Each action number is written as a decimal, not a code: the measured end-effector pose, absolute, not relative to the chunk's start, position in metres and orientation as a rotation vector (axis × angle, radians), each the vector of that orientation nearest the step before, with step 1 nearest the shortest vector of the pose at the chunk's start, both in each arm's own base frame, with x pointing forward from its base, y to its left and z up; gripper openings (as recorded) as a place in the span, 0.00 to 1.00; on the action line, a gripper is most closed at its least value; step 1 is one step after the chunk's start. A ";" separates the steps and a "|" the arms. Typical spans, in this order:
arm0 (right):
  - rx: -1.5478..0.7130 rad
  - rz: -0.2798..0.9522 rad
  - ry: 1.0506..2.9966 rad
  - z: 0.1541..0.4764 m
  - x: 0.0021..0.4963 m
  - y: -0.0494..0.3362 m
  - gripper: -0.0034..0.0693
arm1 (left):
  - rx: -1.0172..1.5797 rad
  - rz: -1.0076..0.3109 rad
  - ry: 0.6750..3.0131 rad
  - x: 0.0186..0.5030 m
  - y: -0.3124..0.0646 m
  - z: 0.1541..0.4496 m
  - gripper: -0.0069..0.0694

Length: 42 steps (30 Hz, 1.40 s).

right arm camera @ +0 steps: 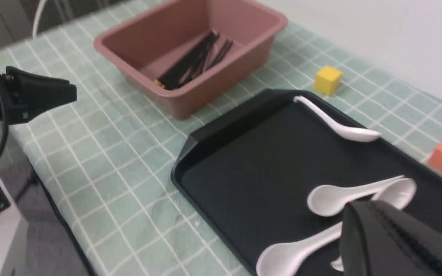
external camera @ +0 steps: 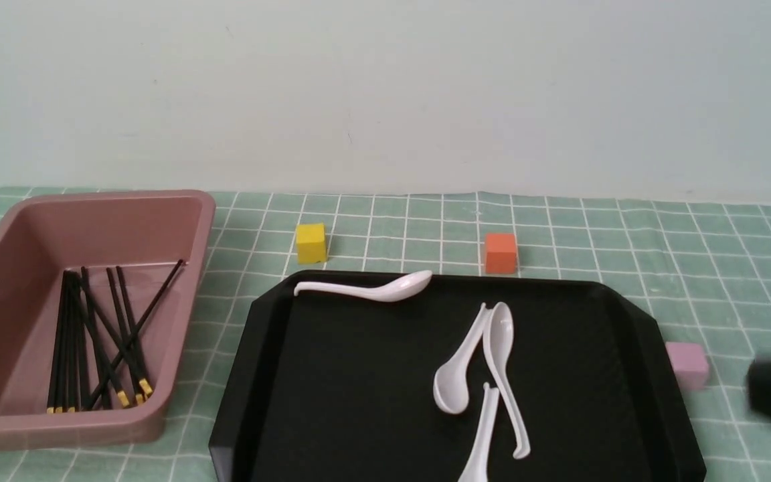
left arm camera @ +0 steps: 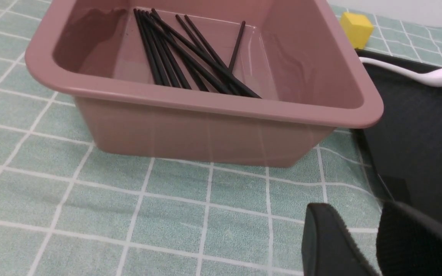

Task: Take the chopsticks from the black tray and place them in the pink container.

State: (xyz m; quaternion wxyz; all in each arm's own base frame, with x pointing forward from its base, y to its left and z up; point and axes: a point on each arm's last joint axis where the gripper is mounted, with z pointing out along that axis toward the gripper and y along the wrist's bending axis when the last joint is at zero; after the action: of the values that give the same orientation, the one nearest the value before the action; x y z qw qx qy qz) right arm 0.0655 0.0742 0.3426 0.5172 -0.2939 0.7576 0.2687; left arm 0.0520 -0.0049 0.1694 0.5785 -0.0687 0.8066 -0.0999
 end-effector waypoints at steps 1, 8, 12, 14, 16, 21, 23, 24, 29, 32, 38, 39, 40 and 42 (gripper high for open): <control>-0.701 0.649 1.814 0.339 0.065 0.074 0.04 | -0.161 -0.234 1.887 0.052 -0.005 0.169 0.38; -0.656 0.661 1.621 0.271 0.056 0.062 0.04 | -0.161 -0.234 1.887 0.052 -0.005 0.169 0.38; -0.658 0.659 1.606 0.260 0.055 0.060 0.05 | -0.161 -0.234 1.887 0.052 -0.005 0.169 0.38; -0.665 0.654 1.619 0.255 0.055 0.060 0.05 | -0.161 -0.234 1.887 0.052 -0.005 0.169 0.38; -0.670 0.650 1.630 0.251 0.055 0.060 0.05 | -0.161 -0.234 1.887 0.052 -0.005 0.169 0.38; -0.680 0.641 1.656 0.243 0.055 0.060 0.06 | -0.161 -0.234 1.887 0.052 -0.005 0.169 0.38; -0.682 0.640 1.661 0.242 0.055 0.060 0.06 | -0.161 -0.234 1.887 0.052 -0.005 0.169 0.38; -0.682 0.640 1.661 0.242 0.055 0.060 0.06 | -0.161 -0.234 1.887 0.052 -0.005 0.169 0.38; -0.683 0.639 1.664 0.241 0.055 0.060 0.07 | -0.161 -0.234 1.887 0.052 -0.005 0.169 0.38; -0.690 0.630 1.675 0.231 0.054 0.058 0.07 | -0.161 -0.234 1.887 0.052 -0.005 0.169 0.38; -0.537 0.535 1.713 0.204 0.054 0.043 0.08 | -0.161 -0.234 1.887 0.052 -0.005 0.169 0.39; -0.493 0.508 1.716 0.200 0.054 0.040 0.08 | -0.161 -0.234 1.887 0.052 -0.005 0.169 0.39; -0.447 0.480 1.718 0.195 0.055 0.036 0.08 | -0.161 -0.234 1.887 0.052 -0.005 0.169 0.39; -0.367 0.423 1.717 0.188 0.055 0.030 0.08 | -0.161 -0.234 1.887 0.052 -0.005 0.169 0.39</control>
State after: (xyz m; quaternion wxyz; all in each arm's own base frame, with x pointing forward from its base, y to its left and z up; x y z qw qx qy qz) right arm 0.0547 0.0298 0.1885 0.6194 -0.1597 0.7464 0.1838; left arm 0.0520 -0.0049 0.1694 0.5785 -0.0687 0.8066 -0.0999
